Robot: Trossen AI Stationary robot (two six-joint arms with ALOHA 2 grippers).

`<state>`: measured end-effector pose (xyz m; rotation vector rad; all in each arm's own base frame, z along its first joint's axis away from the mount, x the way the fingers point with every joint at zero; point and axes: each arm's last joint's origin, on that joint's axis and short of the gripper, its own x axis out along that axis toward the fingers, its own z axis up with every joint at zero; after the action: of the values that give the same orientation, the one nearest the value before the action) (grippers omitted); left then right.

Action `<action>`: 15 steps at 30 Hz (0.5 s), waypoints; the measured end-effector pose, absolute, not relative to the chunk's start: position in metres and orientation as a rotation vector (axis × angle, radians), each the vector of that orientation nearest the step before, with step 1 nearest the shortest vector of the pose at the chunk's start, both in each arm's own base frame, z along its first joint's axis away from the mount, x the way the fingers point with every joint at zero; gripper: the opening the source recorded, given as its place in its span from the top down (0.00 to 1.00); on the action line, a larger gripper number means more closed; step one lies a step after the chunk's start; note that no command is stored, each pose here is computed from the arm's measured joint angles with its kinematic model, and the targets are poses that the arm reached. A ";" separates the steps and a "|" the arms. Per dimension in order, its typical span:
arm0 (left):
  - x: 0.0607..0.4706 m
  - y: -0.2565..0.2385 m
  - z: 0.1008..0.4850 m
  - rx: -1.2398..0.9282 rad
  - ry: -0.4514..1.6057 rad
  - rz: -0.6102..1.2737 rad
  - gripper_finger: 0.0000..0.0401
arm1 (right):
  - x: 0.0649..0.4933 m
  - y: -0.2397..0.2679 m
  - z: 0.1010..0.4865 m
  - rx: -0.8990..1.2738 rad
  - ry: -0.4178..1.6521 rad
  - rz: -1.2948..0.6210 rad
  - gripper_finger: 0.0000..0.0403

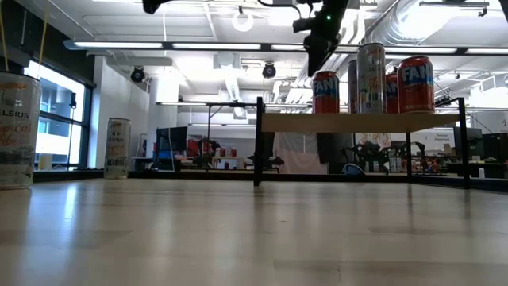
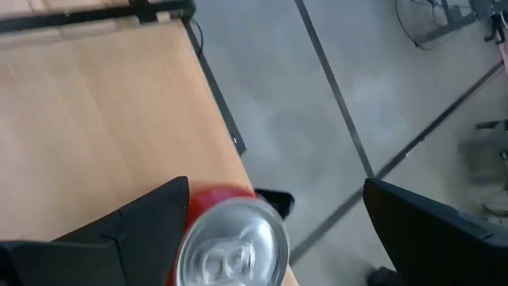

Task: Place canned beverage on shelf
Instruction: Put the orange soda can on the shelf

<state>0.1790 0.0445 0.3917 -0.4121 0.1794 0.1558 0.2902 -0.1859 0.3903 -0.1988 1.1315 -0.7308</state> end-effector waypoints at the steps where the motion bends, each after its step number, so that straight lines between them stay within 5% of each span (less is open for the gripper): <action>1: 0.179 0.044 0.391 -0.419 0.182 0.157 0.09 | 0.289 -0.185 0.390 -0.203 1.148 -0.735 0.10; 15: 0.179 0.044 0.391 -0.407 0.184 0.156 0.09 | 0.287 -0.177 0.387 -0.210 1.214 -0.721 0.10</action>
<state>0.1790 0.0445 0.3913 -0.4071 0.1840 0.1558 0.2875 -0.1766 0.3870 -0.2104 1.2145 -0.7209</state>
